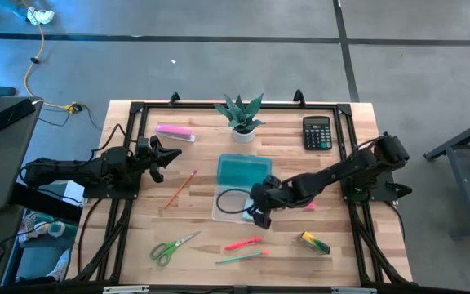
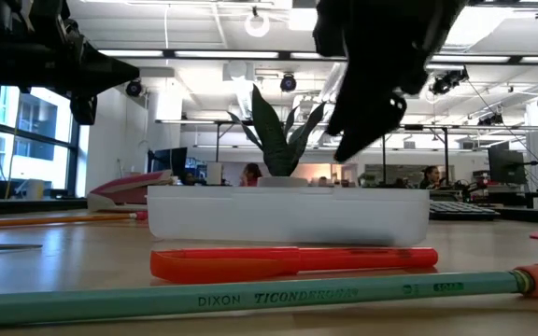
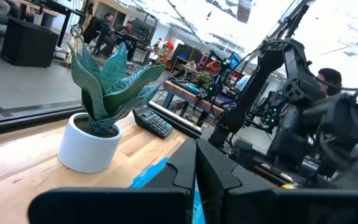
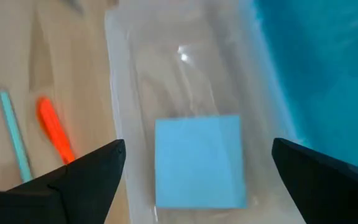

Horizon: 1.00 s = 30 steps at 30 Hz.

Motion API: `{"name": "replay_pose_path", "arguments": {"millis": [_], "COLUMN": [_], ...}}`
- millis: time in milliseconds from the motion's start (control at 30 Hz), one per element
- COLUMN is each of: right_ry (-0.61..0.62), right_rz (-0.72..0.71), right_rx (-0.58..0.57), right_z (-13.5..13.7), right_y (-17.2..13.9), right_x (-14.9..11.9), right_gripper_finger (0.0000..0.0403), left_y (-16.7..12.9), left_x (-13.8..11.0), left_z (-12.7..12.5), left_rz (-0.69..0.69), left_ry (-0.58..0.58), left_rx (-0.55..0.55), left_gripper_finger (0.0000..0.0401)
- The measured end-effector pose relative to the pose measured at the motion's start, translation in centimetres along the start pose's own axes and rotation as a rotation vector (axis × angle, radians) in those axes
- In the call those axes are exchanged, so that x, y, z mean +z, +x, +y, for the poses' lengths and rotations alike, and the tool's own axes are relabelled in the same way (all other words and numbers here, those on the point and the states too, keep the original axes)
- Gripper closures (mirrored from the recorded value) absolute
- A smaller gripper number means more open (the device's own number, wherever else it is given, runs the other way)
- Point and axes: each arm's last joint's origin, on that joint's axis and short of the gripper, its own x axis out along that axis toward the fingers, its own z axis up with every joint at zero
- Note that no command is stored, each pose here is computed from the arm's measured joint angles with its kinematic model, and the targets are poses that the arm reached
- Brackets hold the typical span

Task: Pack school essentials
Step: Put the yellow pencil into the blue supply box

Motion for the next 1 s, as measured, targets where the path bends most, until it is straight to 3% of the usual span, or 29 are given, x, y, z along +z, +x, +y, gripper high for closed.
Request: {"name": "replay_pose_path", "arguments": {"millis": [433, 667, 1000], "right_ry": [0.177, 0.209, 0.259], "right_rz": [-0.273, -0.435, -0.567], "right_rx": [-0.129, -0.178, -0.230], "right_z": [-1.0, -1.8, -5.1], "right_y": [-5.1, -9.1, -15.2], "right_x": [1.9, 2.8, 3.4], "right_gripper_finger": [0.0011, 0.0011, 0.0012], "left_y": [0.0, 0.0, 0.0], "left_x": [0.0, 0.0, 0.0], "left_z": [0.0, 0.0, 0.0], "left_rz": [0.000, 0.000, 0.000], "left_ry": [0.000, 0.000, 0.000], "left_rx": [-0.001, 0.000, 0.000], "left_gripper_finger": [0.0401, 0.0401, 0.0401]}}
